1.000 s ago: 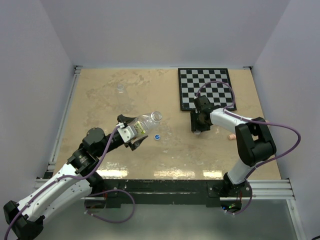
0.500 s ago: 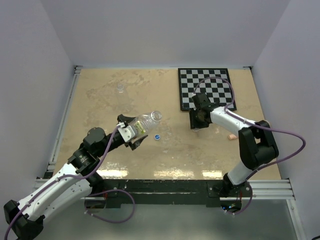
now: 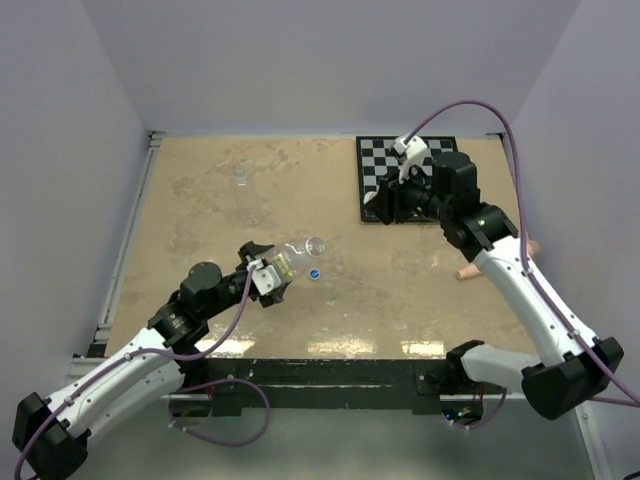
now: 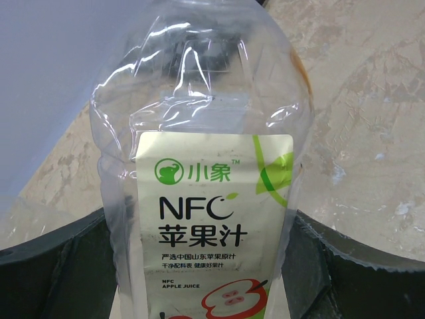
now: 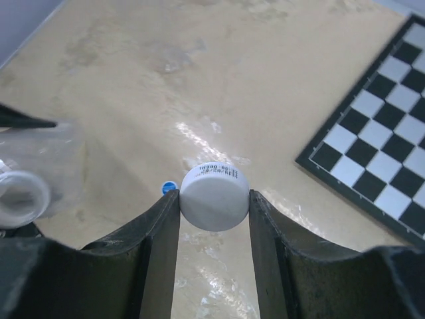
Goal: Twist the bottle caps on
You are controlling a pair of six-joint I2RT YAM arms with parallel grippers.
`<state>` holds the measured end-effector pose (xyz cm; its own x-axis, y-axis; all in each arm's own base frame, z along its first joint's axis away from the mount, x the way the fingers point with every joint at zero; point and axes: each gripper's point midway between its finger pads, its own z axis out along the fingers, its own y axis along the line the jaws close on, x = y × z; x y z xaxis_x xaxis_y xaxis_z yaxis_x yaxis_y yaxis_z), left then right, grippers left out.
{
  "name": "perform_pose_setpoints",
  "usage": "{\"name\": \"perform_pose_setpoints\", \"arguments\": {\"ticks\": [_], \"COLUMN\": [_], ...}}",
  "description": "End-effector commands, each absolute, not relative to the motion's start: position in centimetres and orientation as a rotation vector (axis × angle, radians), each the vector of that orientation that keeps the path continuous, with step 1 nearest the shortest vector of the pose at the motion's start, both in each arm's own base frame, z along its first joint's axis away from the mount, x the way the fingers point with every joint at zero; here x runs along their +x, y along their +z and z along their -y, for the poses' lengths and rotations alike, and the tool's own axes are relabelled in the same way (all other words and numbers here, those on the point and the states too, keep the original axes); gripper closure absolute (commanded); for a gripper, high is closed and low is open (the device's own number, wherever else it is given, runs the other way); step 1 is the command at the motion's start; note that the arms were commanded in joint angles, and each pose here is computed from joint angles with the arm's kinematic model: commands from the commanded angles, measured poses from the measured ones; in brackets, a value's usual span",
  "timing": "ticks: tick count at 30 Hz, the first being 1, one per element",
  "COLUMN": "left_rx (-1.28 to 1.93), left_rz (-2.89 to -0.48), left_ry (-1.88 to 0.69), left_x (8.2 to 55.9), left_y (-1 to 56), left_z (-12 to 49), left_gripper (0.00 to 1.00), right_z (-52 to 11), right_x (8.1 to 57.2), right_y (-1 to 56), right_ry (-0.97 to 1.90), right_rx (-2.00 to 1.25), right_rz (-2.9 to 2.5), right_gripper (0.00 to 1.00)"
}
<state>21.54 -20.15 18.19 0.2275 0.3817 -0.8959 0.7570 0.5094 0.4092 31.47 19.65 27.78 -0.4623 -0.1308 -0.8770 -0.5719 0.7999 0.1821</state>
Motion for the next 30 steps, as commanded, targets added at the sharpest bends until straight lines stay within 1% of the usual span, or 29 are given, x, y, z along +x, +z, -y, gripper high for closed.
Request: {"name": "perform_pose_setpoints", "arguments": {"ticks": [1, 2, 7, 12, 17, 22, 30], "left_rx": [1.065, 1.07, 1.118, 1.212, 1.314, 1.346, 1.349], "left_rz": [-1.274, -1.255, -1.188, -1.14, -1.131, -1.099, -1.079], "left_ry": [-0.31, -0.323, -0.366, -0.46, -0.54, -0.525, -0.508], "left_x": [22.4, 22.3, 22.2, 21.8, 21.7, 21.9, 21.1], "left_y": [20.8, 21.1, 21.3, 21.6, 22.1, 22.5, 21.8], "left_z": [20.3, 20.4, 21.0, 22.0, 23.0, 23.2, 22.7], "left_gripper": [1.0, 1.0, 1.0, 1.0, 1.0, 1.0, 1.0], "right_z": [-22.6, -23.2, -25.5, -26.9, -27.5, -27.5, -28.0], "right_x": [27.8, 26.9, 22.7, 20.5, 19.7, 19.0, 17.9], "right_y": [32.2, 32.5, 33.1, 33.2, 34.1, 34.1, 33.9], "right_ry": [0.752, 0.79, 0.925, 0.93, 0.887, 0.84, 0.848], "right_rx": [-0.848, -0.899, -1.168, -1.293, -1.332, -1.368, -1.42], "right_rz": [-1.759, -1.725, -1.539, -1.461, -1.412, -1.384, -1.353], "right_gripper": [0.98, 1.0, 1.0, 1.0, 1.0, 1.0, 1.0]}}
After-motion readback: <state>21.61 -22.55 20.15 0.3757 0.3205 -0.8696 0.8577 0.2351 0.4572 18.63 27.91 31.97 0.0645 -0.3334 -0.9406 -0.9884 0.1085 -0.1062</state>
